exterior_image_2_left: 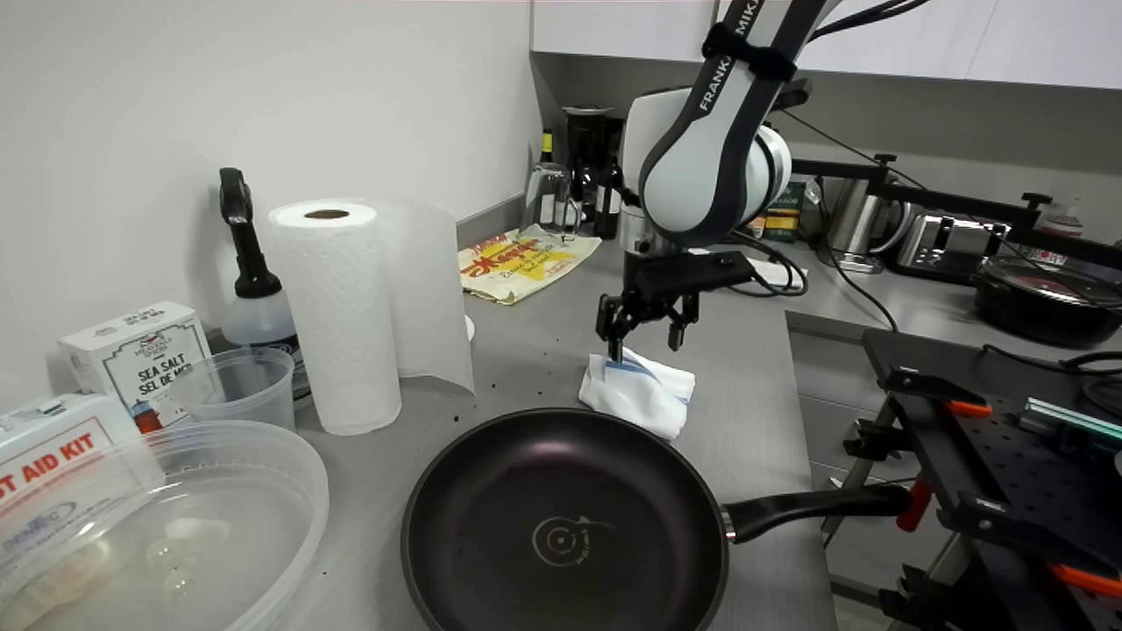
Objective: Pick up the kitchen cloth and wipe the pan
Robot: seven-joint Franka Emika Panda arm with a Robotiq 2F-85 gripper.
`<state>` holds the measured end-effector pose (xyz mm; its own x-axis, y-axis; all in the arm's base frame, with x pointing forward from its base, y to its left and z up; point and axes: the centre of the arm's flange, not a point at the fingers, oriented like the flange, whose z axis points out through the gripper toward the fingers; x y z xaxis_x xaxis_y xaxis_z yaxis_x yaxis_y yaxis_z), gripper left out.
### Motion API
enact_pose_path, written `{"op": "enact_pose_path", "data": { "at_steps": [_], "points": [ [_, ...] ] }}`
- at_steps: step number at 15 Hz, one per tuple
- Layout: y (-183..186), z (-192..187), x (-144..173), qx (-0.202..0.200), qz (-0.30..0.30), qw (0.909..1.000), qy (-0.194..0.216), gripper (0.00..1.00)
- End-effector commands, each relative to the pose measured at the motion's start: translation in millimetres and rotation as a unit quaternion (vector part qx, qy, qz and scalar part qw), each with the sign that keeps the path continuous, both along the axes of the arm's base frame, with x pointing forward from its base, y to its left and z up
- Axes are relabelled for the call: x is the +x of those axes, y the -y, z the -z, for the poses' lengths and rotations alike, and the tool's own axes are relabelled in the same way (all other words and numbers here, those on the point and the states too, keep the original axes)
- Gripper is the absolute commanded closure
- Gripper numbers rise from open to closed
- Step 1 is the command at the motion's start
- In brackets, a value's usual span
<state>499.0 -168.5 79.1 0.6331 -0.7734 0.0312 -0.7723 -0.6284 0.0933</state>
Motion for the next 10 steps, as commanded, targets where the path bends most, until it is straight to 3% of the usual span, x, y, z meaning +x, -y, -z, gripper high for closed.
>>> {"op": "enact_pose_path", "data": {
  "at_steps": [1,10],
  "points": [
    [0.7,3.0,4.6,0.017,-0.022,0.9996,0.002,0.00],
    [-2.4,4.7,1.7,0.015,-0.025,0.9996,-0.002,0.00]
  ]
}}
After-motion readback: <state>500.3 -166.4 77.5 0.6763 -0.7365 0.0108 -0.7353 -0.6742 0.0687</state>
